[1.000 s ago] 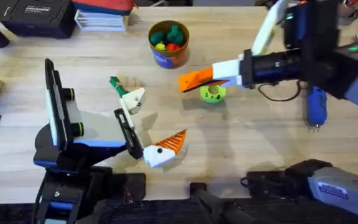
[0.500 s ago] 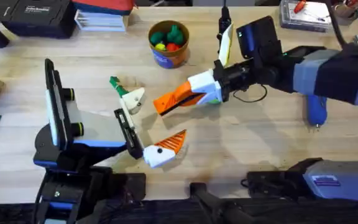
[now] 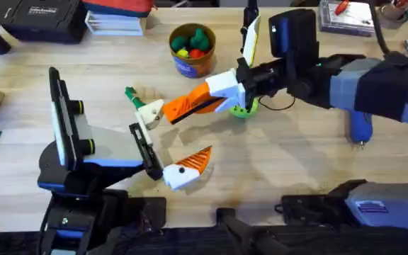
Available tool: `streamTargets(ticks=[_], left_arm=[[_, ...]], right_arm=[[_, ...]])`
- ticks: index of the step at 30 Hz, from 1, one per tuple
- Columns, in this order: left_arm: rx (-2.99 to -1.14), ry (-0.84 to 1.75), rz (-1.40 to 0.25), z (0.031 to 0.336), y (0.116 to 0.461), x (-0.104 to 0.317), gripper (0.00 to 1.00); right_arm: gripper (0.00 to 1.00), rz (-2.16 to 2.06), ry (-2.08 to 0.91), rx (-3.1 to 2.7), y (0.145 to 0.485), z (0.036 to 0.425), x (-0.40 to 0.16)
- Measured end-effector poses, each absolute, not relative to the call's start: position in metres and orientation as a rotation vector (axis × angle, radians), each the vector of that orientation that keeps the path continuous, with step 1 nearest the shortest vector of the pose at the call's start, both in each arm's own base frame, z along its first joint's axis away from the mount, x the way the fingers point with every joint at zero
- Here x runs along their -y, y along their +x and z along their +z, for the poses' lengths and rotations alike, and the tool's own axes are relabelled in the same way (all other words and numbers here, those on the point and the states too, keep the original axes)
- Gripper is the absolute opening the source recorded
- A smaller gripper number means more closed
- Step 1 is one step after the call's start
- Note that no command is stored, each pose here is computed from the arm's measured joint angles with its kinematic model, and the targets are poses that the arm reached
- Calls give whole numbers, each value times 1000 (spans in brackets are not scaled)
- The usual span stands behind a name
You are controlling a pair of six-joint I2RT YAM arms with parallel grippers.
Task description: Pick up the gripper from the table and insert it into the empty holder that is missing its gripper. Then pick up a screw, insert it into the mounting hole, and use the screwdriver to tighten it. Finally, clean up the table by picking up the vegetable and placing it into the bucket.
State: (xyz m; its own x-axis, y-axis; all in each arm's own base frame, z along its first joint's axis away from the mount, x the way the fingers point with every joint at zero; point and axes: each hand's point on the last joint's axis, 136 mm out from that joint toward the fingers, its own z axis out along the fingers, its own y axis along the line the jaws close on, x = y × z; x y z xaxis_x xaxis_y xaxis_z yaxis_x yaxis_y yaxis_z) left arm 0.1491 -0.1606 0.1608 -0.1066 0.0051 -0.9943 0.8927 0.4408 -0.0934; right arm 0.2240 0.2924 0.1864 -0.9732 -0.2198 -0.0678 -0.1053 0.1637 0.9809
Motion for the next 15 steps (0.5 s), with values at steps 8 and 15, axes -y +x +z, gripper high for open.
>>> streamTargets(ticks=[8, 15], left_arm=[[-1487, 832, -919, 161, 150, 160, 985], [-1503, 788, -869, 161, 159, 154, 985]], right_arm=[[12, -1934, 303, 2326, 225, 184, -294], [12, -1988, 373, 2300, 233, 177, -311]])
